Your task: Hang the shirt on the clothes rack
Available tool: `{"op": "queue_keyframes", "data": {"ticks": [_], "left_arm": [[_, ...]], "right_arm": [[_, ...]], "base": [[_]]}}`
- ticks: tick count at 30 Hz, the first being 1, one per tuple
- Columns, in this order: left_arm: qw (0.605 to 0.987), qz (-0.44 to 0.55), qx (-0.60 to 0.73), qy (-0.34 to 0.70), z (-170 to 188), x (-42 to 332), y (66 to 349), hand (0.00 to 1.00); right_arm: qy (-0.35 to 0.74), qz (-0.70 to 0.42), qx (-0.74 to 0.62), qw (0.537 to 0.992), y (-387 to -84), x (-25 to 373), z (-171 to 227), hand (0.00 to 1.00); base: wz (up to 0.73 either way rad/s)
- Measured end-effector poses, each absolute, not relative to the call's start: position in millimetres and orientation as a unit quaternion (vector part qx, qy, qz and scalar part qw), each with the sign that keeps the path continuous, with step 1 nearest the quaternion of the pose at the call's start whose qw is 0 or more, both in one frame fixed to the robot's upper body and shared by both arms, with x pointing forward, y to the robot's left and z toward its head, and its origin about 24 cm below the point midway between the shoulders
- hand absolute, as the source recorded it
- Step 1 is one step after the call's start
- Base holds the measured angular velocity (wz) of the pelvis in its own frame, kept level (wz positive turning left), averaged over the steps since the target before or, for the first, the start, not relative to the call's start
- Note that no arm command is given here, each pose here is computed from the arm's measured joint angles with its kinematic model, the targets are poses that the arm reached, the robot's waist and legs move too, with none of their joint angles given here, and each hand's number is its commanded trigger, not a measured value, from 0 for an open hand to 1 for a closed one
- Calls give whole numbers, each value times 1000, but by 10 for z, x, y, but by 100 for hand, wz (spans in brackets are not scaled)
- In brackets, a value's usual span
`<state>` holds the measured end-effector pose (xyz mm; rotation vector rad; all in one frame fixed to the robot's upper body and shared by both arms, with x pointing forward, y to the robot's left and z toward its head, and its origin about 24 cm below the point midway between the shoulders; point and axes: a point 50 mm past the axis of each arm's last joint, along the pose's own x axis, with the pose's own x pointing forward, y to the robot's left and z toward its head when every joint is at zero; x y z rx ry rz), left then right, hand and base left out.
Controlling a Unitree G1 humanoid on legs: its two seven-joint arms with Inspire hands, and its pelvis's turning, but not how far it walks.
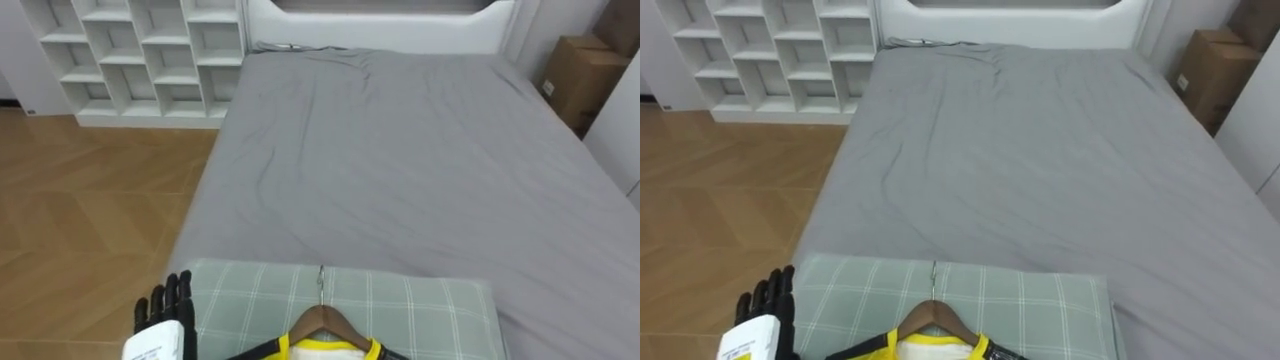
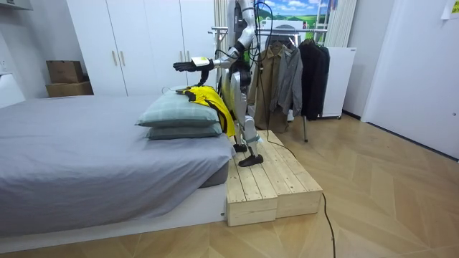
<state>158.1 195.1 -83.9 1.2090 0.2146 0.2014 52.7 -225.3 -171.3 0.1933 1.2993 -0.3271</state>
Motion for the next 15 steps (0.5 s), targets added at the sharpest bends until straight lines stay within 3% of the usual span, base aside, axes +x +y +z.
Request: {"op": "queue_keyframes", "data": {"ticks": [15], "left_arm": [[815,68,566,104,-867,1574,1877,0]], "right_arm": [[601,-151,100,778,-2244,517,-1716,0]], "base": [[0]]}}
